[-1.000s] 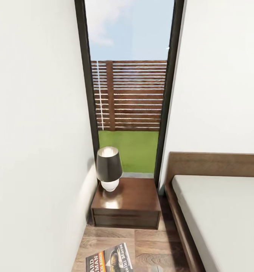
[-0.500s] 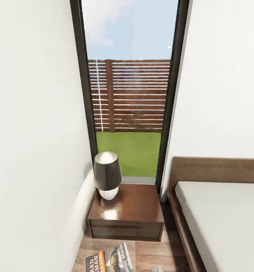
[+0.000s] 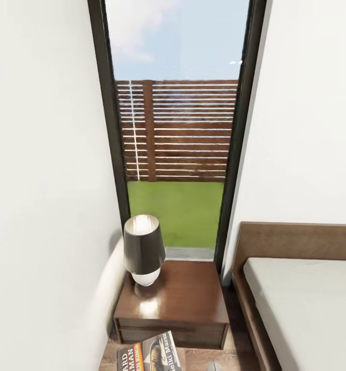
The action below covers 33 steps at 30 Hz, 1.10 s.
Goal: In the bedroom, move the book from the bed onto either nightstand, and place the two sandals side by side next to the bed.
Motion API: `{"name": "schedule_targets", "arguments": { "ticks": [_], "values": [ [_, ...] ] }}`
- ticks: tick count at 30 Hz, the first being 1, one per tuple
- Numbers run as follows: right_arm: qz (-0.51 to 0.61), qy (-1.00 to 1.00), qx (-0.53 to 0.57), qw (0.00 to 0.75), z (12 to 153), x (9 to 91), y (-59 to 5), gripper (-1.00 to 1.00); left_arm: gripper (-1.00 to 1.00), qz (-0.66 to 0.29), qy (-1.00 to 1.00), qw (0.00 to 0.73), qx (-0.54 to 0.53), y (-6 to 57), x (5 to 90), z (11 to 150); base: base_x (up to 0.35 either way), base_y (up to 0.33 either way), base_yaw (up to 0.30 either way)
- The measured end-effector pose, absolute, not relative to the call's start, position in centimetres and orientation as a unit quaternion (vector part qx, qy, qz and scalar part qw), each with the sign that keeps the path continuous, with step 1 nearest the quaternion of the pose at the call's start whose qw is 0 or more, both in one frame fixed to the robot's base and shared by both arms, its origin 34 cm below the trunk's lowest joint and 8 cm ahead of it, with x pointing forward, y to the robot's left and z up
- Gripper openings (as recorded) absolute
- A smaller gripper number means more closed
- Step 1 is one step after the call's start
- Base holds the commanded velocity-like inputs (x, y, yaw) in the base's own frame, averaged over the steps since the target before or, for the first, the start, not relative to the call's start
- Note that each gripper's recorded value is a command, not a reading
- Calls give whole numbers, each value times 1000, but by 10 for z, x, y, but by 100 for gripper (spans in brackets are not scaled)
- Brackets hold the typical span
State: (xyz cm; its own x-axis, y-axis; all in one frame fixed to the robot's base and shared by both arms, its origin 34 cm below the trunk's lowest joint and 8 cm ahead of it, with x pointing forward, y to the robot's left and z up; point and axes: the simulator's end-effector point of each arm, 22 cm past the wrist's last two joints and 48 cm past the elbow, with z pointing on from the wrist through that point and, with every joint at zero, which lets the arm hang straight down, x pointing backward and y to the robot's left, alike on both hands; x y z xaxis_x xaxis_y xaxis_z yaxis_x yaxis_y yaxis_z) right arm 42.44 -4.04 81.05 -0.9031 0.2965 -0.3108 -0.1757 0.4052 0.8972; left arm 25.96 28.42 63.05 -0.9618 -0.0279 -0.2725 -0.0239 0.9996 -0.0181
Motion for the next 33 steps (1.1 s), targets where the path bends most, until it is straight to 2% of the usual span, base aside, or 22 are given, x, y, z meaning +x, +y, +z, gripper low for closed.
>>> {"name": "schedule_targets", "arguments": {
  "ticks": [20, 33],
  "values": [
    [544, 810, 37, 217, 810, 425, -41, -100, 100, -8, 990, 138, -13, 284, 260, 631, 296, 0, 0],
    [543, 810, 39, 218, 810, 426, -42, -100, 100, -8, 990, 138, -13, 284, 260, 630, 90, 0, 0]
  ]
}}
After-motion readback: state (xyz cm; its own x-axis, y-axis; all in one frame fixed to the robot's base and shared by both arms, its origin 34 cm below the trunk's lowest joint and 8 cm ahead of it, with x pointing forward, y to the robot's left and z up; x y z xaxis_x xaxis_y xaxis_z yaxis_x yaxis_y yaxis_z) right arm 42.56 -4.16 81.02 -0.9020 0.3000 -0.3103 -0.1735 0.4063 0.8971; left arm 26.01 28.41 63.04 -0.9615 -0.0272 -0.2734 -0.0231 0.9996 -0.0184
